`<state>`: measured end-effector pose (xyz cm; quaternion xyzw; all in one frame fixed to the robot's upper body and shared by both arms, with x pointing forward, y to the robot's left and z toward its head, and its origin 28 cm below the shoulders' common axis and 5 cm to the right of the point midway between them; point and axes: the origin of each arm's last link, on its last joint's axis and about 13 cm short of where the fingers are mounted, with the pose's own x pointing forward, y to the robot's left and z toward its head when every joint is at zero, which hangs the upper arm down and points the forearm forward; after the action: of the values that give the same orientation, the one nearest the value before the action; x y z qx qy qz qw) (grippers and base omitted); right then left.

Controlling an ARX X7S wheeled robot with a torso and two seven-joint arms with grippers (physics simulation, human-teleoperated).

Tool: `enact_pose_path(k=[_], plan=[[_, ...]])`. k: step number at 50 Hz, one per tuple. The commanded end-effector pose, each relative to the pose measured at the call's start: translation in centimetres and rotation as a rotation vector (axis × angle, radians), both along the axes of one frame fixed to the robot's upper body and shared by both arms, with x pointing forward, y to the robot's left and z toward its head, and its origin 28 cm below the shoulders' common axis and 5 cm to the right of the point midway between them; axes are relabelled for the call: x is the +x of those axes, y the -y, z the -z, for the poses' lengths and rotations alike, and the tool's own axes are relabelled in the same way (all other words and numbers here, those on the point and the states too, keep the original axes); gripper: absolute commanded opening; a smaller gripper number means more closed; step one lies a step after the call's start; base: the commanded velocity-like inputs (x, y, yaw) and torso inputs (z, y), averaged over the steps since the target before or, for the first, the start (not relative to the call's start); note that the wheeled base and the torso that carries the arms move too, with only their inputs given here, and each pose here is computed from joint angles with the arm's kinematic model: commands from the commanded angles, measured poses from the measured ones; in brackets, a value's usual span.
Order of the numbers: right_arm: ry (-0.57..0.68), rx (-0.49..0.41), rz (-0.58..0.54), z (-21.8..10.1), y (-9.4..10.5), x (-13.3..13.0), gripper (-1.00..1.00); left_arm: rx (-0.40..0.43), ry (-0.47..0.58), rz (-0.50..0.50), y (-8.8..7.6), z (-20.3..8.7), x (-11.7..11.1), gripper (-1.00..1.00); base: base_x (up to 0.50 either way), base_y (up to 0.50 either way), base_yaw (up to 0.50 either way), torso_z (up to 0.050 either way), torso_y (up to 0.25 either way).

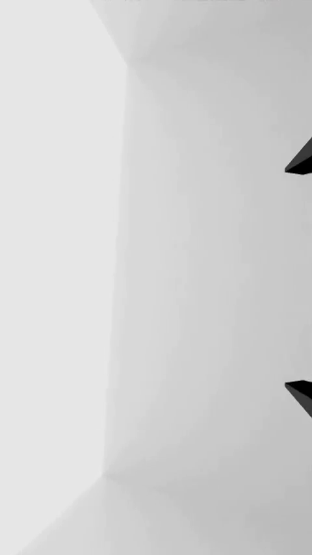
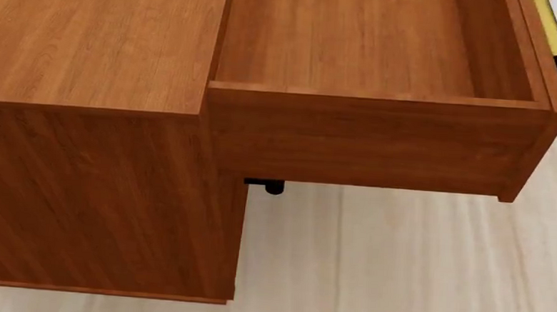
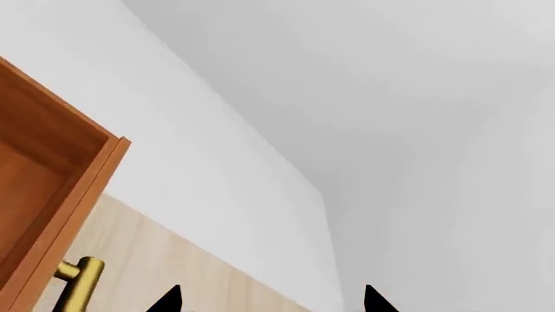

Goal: Close the bottom drawer of the cabinet and open the top drawer.

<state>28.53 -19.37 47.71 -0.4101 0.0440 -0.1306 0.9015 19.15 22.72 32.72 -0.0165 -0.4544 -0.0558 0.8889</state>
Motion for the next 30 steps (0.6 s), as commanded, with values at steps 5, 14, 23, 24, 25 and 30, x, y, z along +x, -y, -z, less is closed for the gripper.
enact_pose_path(k=[5, 14, 23, 24, 25, 30], plan=[[0.081, 0.084, 0.045, 0.9, 2.5, -4.7, 1.0, 0.004, 0.01, 0.003, 0.1, -0.3, -0.3, 1.0, 0.0, 0.0, 0.0, 0.0, 0.0], [0.148, 0.166, 0.069, 1.4, 3.6, -8.0, 1.0, 0.006, 0.012, 0.008, 0.2, -0.5, -0.3, 1.0, 0.0, 0.0, 0.0, 0.0, 0.0], [0.176, 0.197, 0.079, 2.1, 3.8, -10.3, 1.0, 0.006, 0.014, 0.01, 0.3, -0.5, -0.3, 1.0, 0.0, 0.0, 0.0, 0.0, 0.0], [0.185, 0.206, 0.08, 2.1, 3.9, -10.6, 1.0, 0.007, 0.015, 0.01, 0.3, -0.5, -0.4, 1.0, 0.0, 0.0, 0.0, 0.0, 0.0], [0.191, 0.208, 0.083, 2.2, 4.0, -11.0, 1.0, 0.006, 0.016, 0.011, 0.3, -0.6, -0.4, 1.0, 0.0, 0.0, 0.0, 0.0, 0.0], [0.223, 0.237, 0.093, 2.6, 4.4, -12.4, 1.0, 0.008, 0.018, 0.007, 0.2, -0.6, -0.5, 1.0, 0.0, 0.0, 0.0, 0.0, 0.0]])
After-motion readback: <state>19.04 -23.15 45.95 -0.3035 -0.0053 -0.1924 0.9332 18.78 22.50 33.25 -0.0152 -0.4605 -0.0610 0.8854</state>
